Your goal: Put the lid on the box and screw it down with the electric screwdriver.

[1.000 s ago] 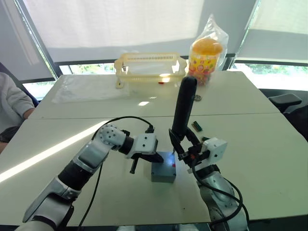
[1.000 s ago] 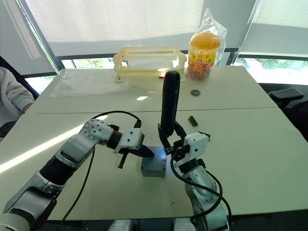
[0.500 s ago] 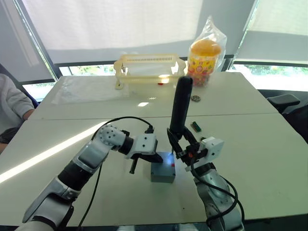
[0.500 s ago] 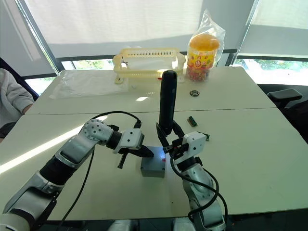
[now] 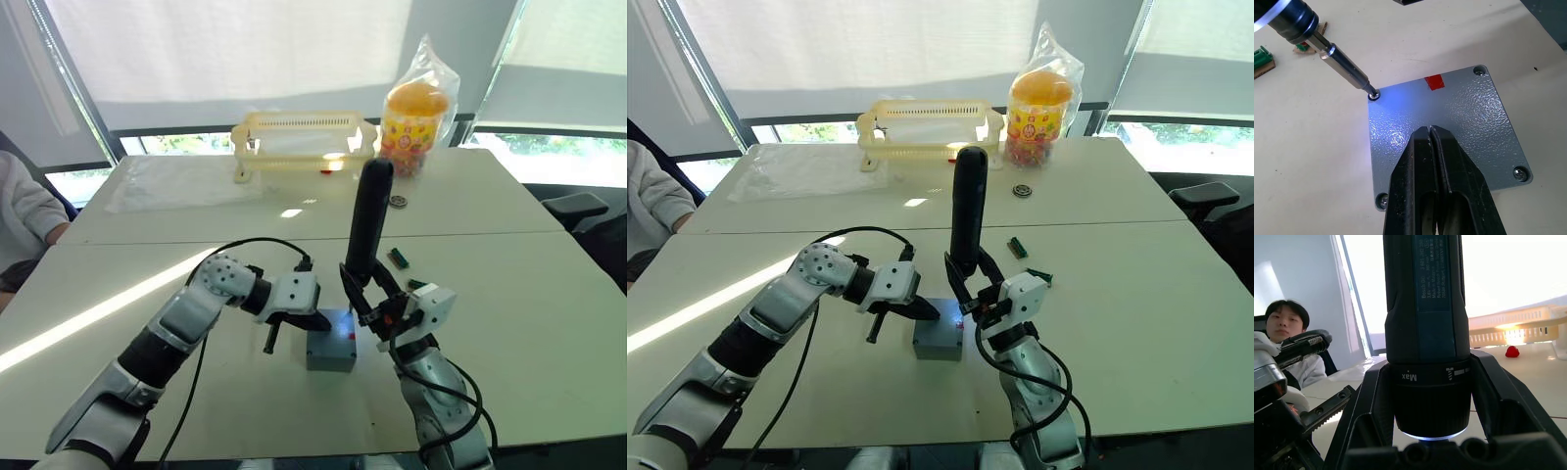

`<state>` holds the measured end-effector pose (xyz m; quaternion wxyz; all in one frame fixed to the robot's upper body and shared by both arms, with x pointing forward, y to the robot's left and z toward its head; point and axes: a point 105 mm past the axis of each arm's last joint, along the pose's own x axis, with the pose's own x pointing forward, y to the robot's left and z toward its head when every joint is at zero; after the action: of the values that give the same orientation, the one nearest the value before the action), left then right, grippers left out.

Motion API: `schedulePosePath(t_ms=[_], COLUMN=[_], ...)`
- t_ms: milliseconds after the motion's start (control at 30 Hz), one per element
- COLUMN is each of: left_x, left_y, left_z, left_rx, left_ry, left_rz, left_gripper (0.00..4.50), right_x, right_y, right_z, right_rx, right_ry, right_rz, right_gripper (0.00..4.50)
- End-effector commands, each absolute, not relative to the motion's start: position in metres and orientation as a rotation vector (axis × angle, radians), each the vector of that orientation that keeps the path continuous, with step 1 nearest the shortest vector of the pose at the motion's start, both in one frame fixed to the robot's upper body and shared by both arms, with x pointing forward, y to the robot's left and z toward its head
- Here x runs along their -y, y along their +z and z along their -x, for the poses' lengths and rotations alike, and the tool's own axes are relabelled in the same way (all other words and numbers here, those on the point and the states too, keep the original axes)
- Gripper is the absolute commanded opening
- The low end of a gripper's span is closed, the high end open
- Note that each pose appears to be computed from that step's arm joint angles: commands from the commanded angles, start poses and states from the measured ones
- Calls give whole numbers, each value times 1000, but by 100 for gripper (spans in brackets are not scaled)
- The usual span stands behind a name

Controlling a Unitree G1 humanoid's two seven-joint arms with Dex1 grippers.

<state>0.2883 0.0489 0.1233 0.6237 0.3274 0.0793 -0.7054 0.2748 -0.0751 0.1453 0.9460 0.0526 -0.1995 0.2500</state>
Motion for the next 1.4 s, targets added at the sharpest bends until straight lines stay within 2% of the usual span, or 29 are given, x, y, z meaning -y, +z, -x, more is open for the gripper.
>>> schedulePosePath(t_ms=[33, 500, 1200, 1400], left_x=[-64, -70, -66, -63], left_y=[86, 88, 82, 81], left_z=[-285, -283, -282, -281], left_rx=[-372, -388, -383, -370], left_ry=[-1617, -1614, -1621, -1624], left_rz=[-761, -782, -801, -805], left_gripper=[0, 0, 0, 0], right_x=[74, 74, 80, 78], right_y=[118, 90, 79, 72], right_z=[-277, -268, -265, -264], right_rx=[313, 247, 168, 101], right_ry=[517, 551, 610, 647], right_rz=[-95, -97, -89, -60], right_gripper=[182, 182, 182, 182])
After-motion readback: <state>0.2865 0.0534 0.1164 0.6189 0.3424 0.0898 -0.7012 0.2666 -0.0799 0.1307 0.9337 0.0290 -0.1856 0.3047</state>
